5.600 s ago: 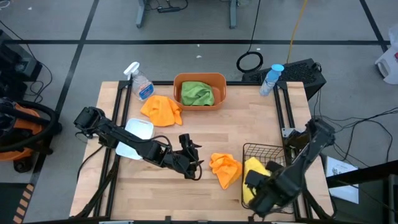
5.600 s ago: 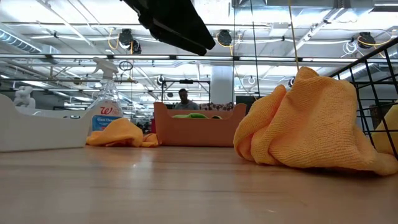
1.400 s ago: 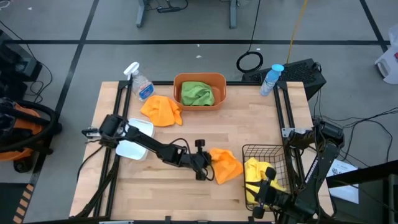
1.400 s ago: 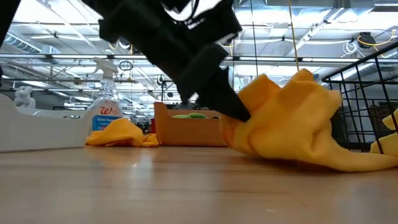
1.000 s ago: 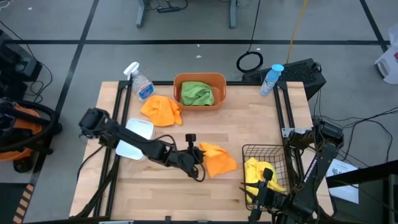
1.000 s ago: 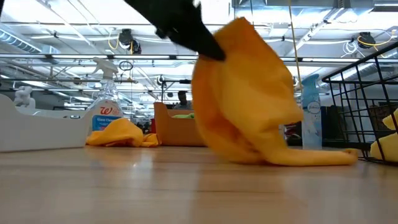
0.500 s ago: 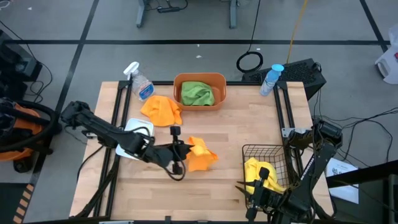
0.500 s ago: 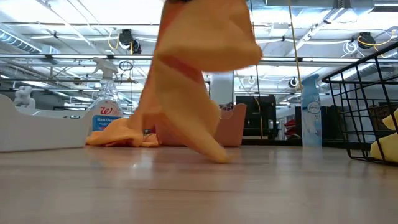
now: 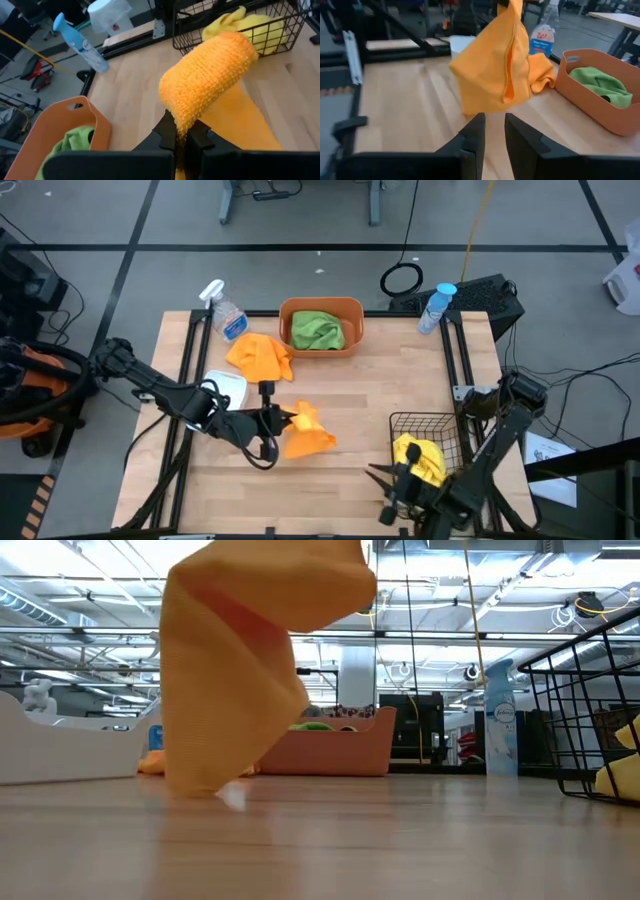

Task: Sort microfiber towel by color & place in baskets
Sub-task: Put the bottom orange microfiber cloth into the white bin

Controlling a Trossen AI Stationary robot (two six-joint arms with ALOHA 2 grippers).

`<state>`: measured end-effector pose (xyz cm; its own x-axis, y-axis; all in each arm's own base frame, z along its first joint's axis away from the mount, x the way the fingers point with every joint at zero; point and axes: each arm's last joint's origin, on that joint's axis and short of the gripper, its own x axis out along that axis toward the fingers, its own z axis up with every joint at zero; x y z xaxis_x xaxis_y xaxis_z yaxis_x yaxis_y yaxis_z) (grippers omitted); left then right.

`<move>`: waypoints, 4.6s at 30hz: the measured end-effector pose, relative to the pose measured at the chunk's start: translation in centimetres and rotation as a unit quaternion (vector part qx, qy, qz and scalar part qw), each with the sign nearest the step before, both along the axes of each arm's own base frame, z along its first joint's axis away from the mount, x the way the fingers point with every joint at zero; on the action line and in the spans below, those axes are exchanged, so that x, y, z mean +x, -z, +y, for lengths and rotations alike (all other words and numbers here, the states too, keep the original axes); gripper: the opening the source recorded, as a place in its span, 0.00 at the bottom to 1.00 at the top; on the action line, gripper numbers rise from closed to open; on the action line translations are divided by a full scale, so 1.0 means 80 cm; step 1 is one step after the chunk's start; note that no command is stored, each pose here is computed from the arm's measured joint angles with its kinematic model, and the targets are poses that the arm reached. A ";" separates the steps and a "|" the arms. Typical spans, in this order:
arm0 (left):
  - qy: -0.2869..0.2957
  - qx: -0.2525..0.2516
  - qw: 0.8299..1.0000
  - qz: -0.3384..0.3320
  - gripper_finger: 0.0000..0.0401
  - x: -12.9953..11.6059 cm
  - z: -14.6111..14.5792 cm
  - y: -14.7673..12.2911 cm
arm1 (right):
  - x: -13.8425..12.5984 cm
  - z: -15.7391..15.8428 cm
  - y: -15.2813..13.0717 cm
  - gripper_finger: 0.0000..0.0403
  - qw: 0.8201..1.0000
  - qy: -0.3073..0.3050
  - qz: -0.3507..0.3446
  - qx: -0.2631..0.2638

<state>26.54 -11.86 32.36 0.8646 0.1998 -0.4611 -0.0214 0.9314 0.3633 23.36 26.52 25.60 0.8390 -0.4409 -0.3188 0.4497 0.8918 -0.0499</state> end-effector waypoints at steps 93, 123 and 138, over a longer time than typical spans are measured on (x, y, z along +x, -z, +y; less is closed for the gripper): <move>-0.084 -0.155 0.975 -0.138 0.03 -0.100 0.049 -0.084 | 0.252 -0.241 -0.005 0.65 0.990 -0.114 -0.077 0.001; 0.097 -0.156 0.977 -0.106 0.03 -0.100 0.037 -0.103 | 0.234 -0.230 0.031 0.66 0.983 -0.148 0.104 -0.021; 0.100 -0.153 0.979 -0.093 0.03 -0.101 0.038 -0.100 | 0.226 -0.219 0.025 0.66 0.984 -0.076 0.119 -0.110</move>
<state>18.43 -8.83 40.36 0.9467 -0.1050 -0.3045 0.1331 0.9884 0.0732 41.43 9.03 23.62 0.8142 -0.3961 -0.4244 0.2642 0.9038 -0.3367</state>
